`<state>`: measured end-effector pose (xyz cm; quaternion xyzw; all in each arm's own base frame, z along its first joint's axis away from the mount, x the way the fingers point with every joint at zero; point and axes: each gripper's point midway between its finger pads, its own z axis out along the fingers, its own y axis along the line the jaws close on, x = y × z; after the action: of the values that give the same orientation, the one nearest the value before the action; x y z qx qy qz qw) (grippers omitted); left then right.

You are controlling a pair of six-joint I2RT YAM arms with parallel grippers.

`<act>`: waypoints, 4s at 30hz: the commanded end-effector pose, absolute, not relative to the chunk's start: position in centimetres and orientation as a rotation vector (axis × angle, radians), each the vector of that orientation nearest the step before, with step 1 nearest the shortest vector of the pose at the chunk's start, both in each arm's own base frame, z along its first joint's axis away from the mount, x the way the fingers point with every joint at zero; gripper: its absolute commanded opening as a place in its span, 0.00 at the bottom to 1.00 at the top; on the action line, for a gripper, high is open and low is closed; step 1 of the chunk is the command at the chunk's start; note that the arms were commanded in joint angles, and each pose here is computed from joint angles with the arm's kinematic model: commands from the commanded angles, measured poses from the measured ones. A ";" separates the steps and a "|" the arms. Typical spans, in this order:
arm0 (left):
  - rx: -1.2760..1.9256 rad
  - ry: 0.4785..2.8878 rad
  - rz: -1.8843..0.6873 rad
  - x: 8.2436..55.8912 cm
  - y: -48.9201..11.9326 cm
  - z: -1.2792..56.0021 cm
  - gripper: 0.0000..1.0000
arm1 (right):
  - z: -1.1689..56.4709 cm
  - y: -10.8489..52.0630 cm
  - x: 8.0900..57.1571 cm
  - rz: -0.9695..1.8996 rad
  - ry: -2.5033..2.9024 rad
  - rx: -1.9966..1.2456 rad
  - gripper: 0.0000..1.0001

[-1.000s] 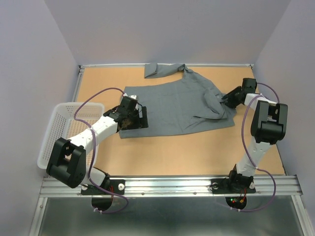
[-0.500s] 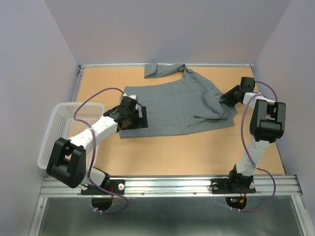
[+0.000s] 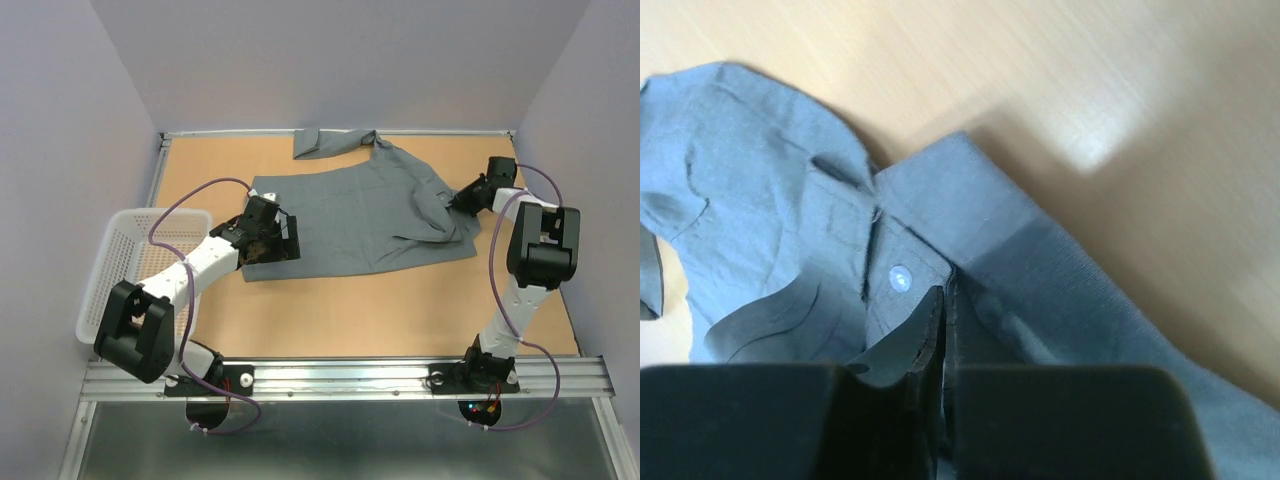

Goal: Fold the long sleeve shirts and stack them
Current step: Fold the shirt

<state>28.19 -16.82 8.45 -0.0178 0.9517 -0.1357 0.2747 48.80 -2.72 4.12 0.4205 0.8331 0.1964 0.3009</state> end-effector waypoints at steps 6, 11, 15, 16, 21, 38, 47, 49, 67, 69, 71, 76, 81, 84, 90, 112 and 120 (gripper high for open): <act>-0.038 2.396 -0.354 30.3 -16.5 12.5 0.98 | 21.3 0.3 52.6 0.573 1.987 0.568 0.00; -0.010 2.300 -0.390 31.3 -16.9 15.0 0.98 | 25.4 5.9 51.4 0.637 1.981 0.211 0.01; 0.003 2.227 -0.393 32.1 -16.9 17.3 0.98 | 27.2 11.0 49.6 0.678 1.971 -0.009 0.01; 0.006 2.216 -0.395 32.2 -17.0 17.6 0.98 | 27.3 11.8 49.1 0.681 1.979 -0.038 0.01; -0.001 2.167 -0.417 32.6 -17.1 19.2 0.98 | 27.2 15.9 47.5 0.699 1.991 -0.177 0.01; -0.268 2.147 -0.453 33.5 -16.0 19.8 0.97 | 27.8 31.4 46.0 0.805 1.946 -0.192 0.01; -0.273 2.160 -0.489 33.7 -16.1 19.3 0.97 | 24.4 32.6 47.9 0.822 1.933 0.048 0.01; -0.268 2.159 -0.487 33.7 -16.1 19.2 0.97 | 24.3 32.8 48.4 0.821 1.923 0.065 0.01; -0.326 2.158 -0.487 35.3 -14.7 18.6 0.96 | 31.9 34.3 51.3 0.992 1.616 0.162 0.01; -0.340 2.150 -0.487 35.7 -14.3 18.7 0.97 | 30.1 35.6 50.8 1.049 1.674 0.121 0.09; -0.346 2.143 -0.487 36.0 -14.0 18.9 0.96 | 28.2 36.6 50.3 1.086 1.729 0.078 0.24; -0.343 2.133 -0.471 37.6 -13.1 19.2 0.97 | 24.5 37.6 47.9 1.138 1.846 -0.048 0.78; -0.292 2.156 -0.426 40.5 -13.4 18.8 0.98 | 25.3 33.7 47.0 0.884 1.911 -0.125 0.86; -0.232 2.186 -0.423 42.9 -14.4 18.2 0.98 | 25.5 28.6 46.5 0.711 1.973 -0.053 0.86; -0.052 2.279 -0.448 47.7 -17.2 15.0 0.97 | 21.4 19.6 43.0 0.503 2.137 0.040 0.85; 0.317 2.199 -0.522 58.6 -23.1 8.8 0.74 | 16.6 17.6 33.8 0.561 2.271 -0.062 0.85; 0.332 2.218 -0.609 58.7 -24.4 7.2 0.65 | 16.2 17.2 33.6 0.541 2.279 -0.054 0.85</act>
<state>57.66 -23.05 4.55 0.1171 0.8949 -0.2119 0.3750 33.67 17.23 15.57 -0.0145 0.9027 0.2115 0.3745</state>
